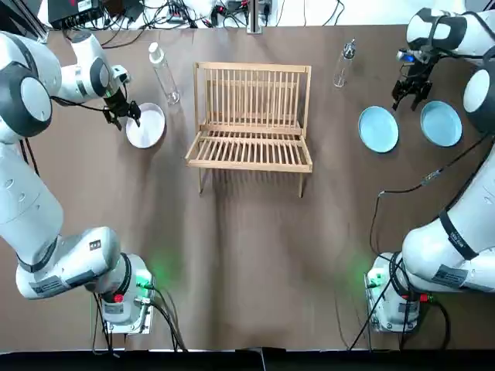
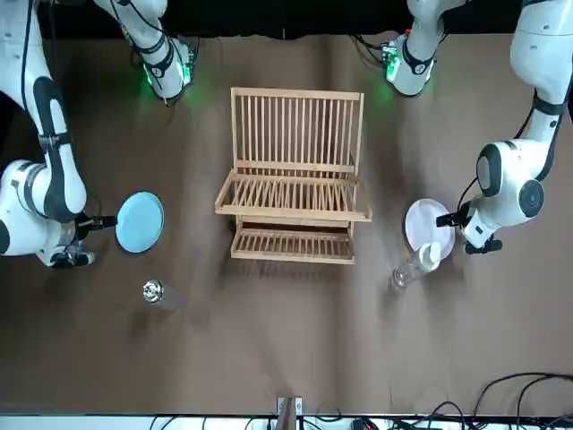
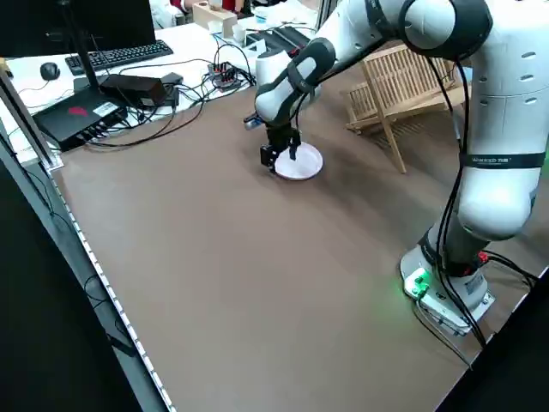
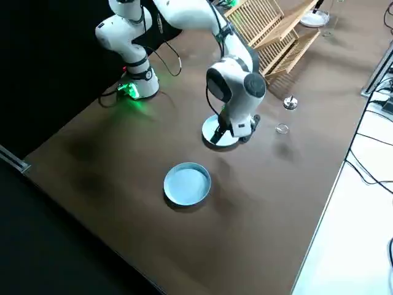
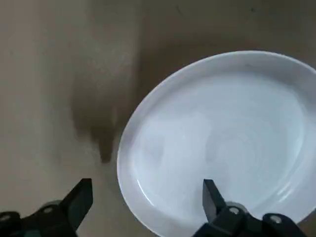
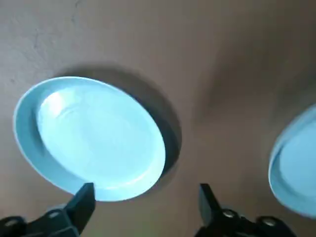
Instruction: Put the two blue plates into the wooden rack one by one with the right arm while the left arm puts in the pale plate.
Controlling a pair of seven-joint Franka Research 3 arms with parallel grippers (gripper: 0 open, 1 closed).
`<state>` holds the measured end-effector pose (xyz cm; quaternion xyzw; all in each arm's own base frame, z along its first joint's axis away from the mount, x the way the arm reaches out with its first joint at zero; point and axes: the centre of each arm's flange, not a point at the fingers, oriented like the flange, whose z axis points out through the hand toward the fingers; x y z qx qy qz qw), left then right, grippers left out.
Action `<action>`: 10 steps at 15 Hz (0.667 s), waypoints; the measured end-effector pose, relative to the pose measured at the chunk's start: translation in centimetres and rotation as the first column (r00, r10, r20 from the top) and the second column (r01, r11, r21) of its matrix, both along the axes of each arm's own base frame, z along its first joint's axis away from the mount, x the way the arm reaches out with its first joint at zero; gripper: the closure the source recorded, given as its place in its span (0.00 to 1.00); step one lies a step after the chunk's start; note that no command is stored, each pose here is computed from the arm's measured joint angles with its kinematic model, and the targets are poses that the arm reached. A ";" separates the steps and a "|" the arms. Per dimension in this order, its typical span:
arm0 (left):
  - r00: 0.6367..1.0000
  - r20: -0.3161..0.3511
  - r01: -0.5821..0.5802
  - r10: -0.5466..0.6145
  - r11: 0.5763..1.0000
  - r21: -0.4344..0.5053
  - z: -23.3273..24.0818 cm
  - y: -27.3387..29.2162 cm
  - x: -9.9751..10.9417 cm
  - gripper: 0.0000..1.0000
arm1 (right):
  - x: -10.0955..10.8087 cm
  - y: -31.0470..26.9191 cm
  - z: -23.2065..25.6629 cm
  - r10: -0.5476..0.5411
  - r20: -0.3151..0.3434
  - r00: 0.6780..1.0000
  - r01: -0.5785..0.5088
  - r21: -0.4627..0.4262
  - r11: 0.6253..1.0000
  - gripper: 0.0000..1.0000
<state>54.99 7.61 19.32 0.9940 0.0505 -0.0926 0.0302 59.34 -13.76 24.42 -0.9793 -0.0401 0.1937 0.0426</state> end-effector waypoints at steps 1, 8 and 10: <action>1.000 -0.002 -0.004 0.004 1.000 -0.001 -0.2 0.2 0.0 0.04 | 0.0 -0.2 -1.1 0.029 0.001 1.000 -0.029 0.020 0.999 0.14; 0.999 -0.006 -0.041 0.041 0.999 0.004 -0.4 1.0 -0.2 0.80 | 0.0 -0.2 -5.3 0.078 0.000 0.997 -0.078 0.050 0.996 0.50; 0.999 -0.010 -0.047 0.047 0.999 0.002 -0.4 0.9 -0.2 0.97 | 0.0 -0.2 -5.9 0.080 -0.001 0.997 -0.080 0.050 0.996 0.53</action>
